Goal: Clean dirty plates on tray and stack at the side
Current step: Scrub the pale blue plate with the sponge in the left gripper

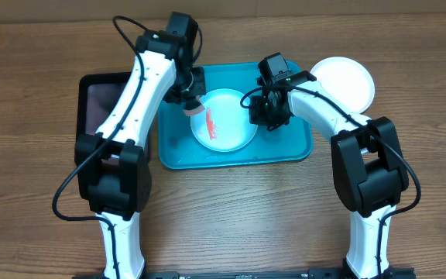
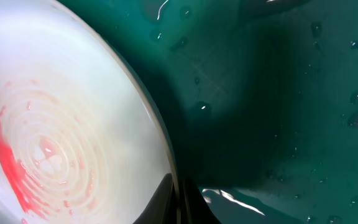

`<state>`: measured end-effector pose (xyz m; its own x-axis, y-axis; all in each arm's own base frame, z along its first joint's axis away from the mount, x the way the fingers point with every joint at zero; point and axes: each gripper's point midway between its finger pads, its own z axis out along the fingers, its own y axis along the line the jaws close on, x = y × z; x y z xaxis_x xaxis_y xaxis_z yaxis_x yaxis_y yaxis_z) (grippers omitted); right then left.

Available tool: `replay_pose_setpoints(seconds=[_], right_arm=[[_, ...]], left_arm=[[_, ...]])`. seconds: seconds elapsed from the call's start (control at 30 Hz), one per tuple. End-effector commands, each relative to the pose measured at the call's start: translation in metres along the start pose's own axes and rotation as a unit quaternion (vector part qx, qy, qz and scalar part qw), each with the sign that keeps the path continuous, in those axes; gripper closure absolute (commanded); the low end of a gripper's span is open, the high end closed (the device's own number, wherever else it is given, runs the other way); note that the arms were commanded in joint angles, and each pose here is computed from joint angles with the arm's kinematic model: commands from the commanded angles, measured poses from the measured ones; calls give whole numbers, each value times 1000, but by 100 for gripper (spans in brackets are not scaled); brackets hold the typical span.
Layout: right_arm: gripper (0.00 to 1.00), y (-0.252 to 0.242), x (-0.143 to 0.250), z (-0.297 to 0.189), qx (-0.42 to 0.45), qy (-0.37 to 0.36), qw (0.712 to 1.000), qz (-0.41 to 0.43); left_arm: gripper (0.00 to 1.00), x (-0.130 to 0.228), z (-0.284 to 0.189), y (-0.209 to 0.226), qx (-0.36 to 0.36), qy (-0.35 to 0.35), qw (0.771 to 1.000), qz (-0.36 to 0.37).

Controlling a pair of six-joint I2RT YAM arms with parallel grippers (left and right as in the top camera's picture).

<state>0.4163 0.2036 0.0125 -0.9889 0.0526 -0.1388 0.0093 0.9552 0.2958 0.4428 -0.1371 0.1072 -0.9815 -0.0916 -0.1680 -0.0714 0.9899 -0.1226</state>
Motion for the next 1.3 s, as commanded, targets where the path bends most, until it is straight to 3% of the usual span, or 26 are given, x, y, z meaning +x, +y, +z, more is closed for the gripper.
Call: replay_pose_setpoints(seconds=[0.0, 0.5, 0.77, 0.87, 0.97, 1.03, 1.17, 1.27], right_arm=[[96, 1, -5, 1, 0, -7, 1000, 17], [96, 3, -3, 1, -4, -2, 1000, 16], [96, 2, -2, 1, -2, 1, 1000, 17], [96, 1, 0, 1, 0, 5, 1000, 16], [96, 1, 1, 1, 0, 6, 1000, 17], [96, 1, 1, 1, 0, 6, 1000, 17], [96, 0, 3, 1, 2, 11, 1000, 18], [96, -1, 6, 1, 5, 16, 1000, 19]], left_arm=[[96, 3, 8, -1, -2, 2, 1000, -3], [96, 27, 78, -29, 23, -19, 991, 132], [96, 76, 98, -19, 8, 55, 990, 126], [96, 95, 95, -29, 53, 95, 983, 146], [96, 107, 81, -61, 156, 117, 959, 208], [96, 106, 74, -71, 182, 113, 951, 223], [96, 85, 79, -67, 148, 75, 963, 212], [96, 54, 88, -39, 44, 18, 987, 152]])
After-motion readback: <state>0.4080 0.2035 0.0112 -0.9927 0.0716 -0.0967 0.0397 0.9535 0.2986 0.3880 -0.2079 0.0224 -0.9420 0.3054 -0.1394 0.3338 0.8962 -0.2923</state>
